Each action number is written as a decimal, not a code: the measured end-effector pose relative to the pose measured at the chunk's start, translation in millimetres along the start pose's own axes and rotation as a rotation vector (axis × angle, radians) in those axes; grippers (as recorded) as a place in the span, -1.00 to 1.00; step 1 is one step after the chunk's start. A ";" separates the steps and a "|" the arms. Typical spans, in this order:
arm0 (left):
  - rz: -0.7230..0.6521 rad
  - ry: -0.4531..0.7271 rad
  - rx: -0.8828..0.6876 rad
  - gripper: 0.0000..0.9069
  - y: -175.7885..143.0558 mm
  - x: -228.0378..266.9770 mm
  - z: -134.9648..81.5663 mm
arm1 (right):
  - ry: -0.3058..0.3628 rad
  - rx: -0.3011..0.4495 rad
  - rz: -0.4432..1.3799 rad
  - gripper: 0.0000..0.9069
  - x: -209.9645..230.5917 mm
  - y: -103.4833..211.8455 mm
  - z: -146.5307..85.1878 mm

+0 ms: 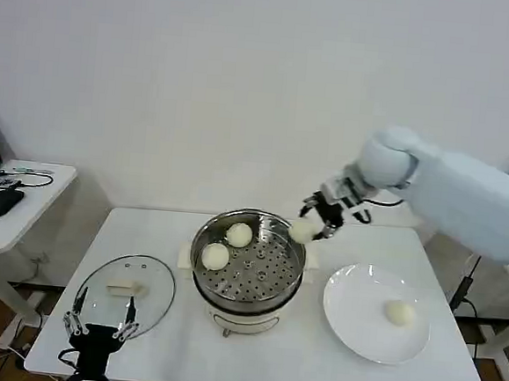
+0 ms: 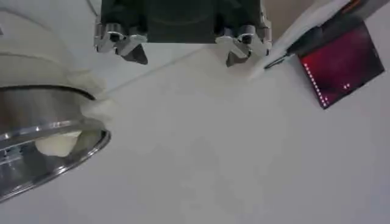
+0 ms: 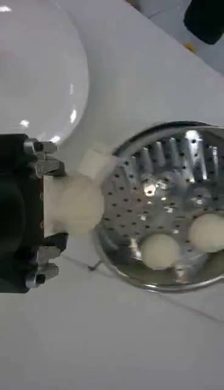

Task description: Take steamed baozi put them in steamer then cover it.

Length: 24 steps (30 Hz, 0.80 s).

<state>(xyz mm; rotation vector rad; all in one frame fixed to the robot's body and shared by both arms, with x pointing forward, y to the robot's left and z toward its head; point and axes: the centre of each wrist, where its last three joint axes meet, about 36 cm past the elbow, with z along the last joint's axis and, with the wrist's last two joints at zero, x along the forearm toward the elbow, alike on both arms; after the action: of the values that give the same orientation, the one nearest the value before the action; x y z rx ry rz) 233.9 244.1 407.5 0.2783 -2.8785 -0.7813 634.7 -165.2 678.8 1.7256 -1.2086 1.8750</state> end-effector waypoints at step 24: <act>-0.041 -0.010 -0.016 1.00 10.1 1.5 -5.5 | -0.091 0.429 -0.141 0.38 -104.1 -9.5 -90.0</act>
<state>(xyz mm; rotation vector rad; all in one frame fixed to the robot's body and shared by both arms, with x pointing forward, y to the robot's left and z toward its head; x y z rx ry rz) 232.1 249.6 417.4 0.3333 -2.8836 -0.8148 605.2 -60.8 593.6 2.0692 -0.7205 2.0971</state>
